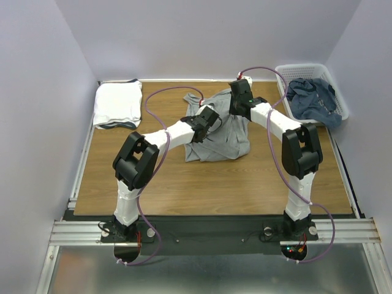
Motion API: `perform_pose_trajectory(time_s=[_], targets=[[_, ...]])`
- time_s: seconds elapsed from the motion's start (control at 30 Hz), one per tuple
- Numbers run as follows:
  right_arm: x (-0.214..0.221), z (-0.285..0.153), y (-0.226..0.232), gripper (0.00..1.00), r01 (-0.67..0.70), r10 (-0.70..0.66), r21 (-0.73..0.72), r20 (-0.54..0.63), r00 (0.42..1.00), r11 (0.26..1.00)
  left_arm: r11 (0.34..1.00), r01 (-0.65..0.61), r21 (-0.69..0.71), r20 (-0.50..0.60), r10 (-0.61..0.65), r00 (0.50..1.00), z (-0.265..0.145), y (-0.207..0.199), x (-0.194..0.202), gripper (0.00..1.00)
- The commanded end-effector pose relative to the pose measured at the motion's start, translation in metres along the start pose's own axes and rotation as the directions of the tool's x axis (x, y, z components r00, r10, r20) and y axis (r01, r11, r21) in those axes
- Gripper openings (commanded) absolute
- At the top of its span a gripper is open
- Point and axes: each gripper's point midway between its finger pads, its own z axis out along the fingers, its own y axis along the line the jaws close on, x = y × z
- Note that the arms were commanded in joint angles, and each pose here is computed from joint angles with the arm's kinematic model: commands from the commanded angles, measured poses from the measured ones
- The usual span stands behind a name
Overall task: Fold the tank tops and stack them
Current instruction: Flatten the tank top out
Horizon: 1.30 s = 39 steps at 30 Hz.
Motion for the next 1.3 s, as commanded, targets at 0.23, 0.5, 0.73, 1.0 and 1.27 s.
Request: perform_pose_trajectory(time_s=[0.23,0.5,0.73,1.0,1.27], targets=[[-0.026,-0.028,-0.009,0.4,-0.035,0.035,-0.005,0.075,0.997,0.999,0.993,0.12,0.007,0.091,-0.12,0.989,-0.022,0.018,-0.044,0.0],[0.009,-0.096,-0.043,0.55,-0.102,0.102,0.003,0.028,0.994,0.995,0.943,0.291,0.164,0.1,-0.309,0.946,-0.029,0.034,-0.071,0.0],[0.074,-0.1,-0.057,0.38,-0.09,0.09,0.004,-0.102,0.991,0.996,0.871,0.397,0.289,0.086,-0.437,0.895,-0.034,0.051,-0.084,0.0],[0.09,-0.075,-0.033,0.34,-0.028,0.026,-0.011,-0.156,0.987,1.0,0.86,0.398,0.32,0.065,-0.439,0.896,-0.033,0.046,-0.081,0.0],[0.123,-0.078,-0.037,0.39,-0.014,0.016,0.008,-0.21,0.978,1.0,0.849,0.409,0.334,0.066,-0.454,0.888,-0.036,0.053,-0.087,0.0]])
